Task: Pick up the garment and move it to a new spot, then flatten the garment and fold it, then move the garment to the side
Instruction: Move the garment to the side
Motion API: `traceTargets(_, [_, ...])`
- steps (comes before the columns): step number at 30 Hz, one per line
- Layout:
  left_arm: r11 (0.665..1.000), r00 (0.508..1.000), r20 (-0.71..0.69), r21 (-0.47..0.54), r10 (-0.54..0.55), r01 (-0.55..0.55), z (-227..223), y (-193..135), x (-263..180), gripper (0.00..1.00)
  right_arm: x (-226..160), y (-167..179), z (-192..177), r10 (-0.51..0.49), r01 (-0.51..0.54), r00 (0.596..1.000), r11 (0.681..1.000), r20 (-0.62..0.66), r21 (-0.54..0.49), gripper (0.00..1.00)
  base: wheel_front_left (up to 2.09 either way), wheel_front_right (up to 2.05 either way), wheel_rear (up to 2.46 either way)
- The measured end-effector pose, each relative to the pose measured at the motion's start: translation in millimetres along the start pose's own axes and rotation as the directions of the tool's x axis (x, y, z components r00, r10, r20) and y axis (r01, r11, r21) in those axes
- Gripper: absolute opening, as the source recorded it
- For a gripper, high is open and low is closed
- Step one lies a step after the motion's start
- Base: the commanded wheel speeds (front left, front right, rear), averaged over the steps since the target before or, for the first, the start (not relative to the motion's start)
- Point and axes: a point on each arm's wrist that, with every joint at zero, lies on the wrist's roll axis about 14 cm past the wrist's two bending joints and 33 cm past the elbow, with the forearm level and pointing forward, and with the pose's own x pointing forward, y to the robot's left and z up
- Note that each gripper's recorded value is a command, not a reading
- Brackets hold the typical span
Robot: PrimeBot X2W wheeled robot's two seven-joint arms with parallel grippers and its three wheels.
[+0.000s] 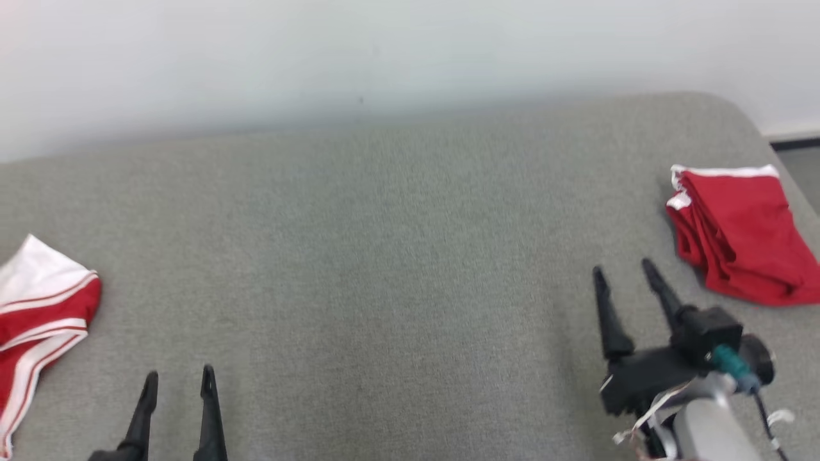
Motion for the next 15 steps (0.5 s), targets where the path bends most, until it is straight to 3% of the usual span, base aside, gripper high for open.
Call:
traceTargets(3, [1.0, 1.0, 0.002, 0.005, 0.028, -0.028, 3.8, 7.5, -20.1, 1.0, -17.5, 24.7, 10.7, 0.026, -0.029, 0.999, 0.997, 0.045, 0.075, 1.0, 0.0, 0.0, 0.0])
traceTargets(15, [0.997, 0.996, 0.046, 0.014, 0.077, -0.078, 19.2, 18.8, -52.0, 1.0, -62.2, 50.9, 3.5, 0.058, -0.062, 0.997, 0.993, 0.042, 0.098, 1.0, 0.0, 0.0, 0.0])
